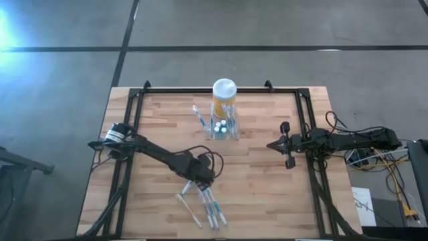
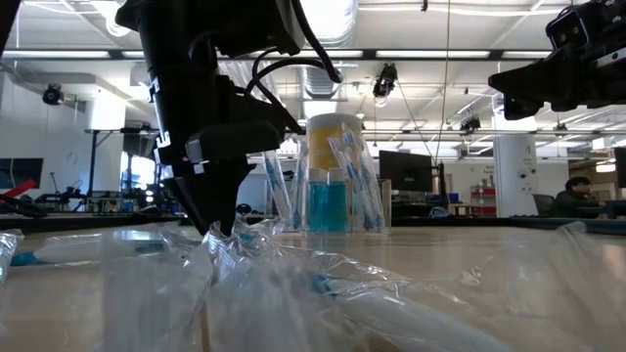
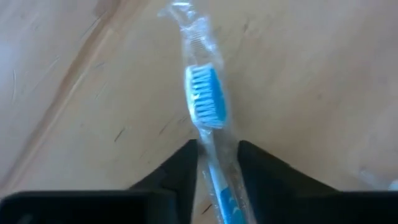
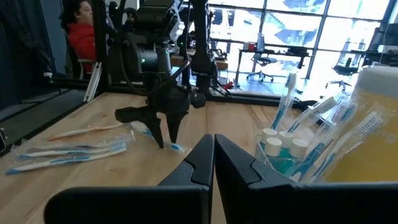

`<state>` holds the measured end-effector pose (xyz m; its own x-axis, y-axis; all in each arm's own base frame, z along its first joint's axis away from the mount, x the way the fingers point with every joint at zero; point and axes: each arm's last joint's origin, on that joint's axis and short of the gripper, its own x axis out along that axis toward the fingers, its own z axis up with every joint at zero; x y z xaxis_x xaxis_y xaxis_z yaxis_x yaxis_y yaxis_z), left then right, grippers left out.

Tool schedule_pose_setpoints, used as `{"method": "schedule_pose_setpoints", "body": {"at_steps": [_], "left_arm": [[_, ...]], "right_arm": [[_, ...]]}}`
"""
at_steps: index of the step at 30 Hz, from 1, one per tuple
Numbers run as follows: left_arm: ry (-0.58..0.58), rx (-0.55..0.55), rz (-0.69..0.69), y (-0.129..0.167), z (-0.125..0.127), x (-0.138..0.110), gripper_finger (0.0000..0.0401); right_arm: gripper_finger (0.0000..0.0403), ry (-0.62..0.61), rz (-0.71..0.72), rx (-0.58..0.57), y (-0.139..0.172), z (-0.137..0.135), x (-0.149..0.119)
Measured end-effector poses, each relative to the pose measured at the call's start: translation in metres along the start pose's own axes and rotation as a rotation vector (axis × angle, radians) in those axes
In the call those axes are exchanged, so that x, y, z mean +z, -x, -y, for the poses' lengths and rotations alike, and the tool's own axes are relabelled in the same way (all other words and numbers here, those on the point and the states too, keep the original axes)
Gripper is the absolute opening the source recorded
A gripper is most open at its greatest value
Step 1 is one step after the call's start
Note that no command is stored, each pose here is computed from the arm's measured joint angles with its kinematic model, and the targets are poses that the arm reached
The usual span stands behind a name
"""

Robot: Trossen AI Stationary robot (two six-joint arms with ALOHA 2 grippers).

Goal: Pick & Place toothbrushing station
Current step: Put the blue toothbrush into the transparent organizer

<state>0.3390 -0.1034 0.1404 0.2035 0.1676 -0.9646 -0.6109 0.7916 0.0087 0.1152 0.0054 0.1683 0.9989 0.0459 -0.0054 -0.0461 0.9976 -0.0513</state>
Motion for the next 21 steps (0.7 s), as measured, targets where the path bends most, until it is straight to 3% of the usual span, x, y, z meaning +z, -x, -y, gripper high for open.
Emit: {"method": "schedule_pose_setpoints", "body": {"at_steps": [7,14,21], "left_arm": [[-0.142,0.009,-0.005,0.000,-0.001,0.000,0.0013],[-0.212,0.032,0.086,0.031,-0.013,0.002,0.0007],[-0.215,-0.022,0.430,0.117,-0.049,0.003,0.0002]], "right_arm": [[0.0008,0.001,0.000,0.000,0.000,0.000,0.000],[0.0008,0.005,0.000,0.000,0.000,0.000,0.000],[0.0008,0.005,-0.002,0.000,0.000,0.000,0.000]]}}
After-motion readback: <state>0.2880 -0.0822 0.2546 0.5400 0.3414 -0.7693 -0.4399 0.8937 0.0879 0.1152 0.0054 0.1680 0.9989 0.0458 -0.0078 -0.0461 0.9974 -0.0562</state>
